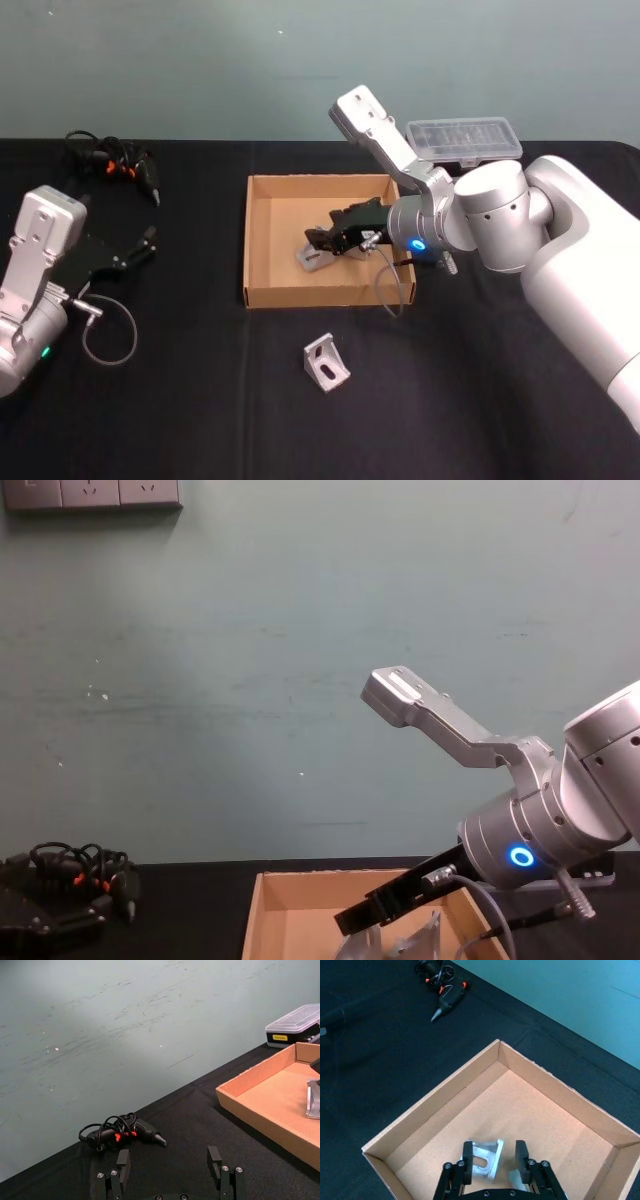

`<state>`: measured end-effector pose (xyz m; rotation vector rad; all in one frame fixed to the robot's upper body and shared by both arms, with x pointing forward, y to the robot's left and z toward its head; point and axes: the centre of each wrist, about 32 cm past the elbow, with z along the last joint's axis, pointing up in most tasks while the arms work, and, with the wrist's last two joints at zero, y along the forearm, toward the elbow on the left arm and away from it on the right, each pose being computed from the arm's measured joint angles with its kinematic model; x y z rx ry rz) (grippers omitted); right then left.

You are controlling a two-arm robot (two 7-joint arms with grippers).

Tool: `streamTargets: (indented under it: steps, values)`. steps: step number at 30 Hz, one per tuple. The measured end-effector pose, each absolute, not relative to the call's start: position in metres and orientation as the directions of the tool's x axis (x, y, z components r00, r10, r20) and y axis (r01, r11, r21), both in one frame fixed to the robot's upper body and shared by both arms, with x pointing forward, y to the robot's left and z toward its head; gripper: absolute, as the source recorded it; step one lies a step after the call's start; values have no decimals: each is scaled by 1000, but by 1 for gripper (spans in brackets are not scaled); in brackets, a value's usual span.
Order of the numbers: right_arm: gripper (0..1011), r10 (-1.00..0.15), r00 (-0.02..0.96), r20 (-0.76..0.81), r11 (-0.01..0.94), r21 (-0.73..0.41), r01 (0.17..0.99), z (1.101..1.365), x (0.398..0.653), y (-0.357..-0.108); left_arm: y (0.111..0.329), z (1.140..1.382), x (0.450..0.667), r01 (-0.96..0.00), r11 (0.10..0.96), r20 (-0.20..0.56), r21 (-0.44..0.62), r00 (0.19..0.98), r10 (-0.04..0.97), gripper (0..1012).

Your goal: Use one hand to pick up the angle iron from the table and place it into the box.

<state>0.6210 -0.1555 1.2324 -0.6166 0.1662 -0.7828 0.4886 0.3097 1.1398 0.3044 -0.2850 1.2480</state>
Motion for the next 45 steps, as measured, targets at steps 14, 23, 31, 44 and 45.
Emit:
streamTargets:
  steps: [14, 23, 31, 44, 45]
  values:
    - [940, -704, 706, 81, 545, -577, 609, 1233, 621, -156, 310, 1140, 489, -955, 287, 374, 70, 292, 880, 1011]
    - [1003, -700, 707, 97, 553, -552, 624, 1237, 611, -160, 310, 1140, 489, -955, 287, 374, 70, 292, 880, 1012]
    - [1003, -696, 709, 111, 559, -535, 633, 1242, 592, -169, 310, 1140, 489, -955, 287, 374, 70, 292, 880, 1011]
    - [1003, -665, 736, 123, 593, -512, 621, 1250, 512, -194, 310, 1140, 489, -955, 287, 374, 70, 292, 880, 1011]
    - [1003, -665, 737, 121, 595, -511, 621, 1250, 508, -195, 310, 1140, 489, -955, 287, 374, 70, 292, 880, 1011]
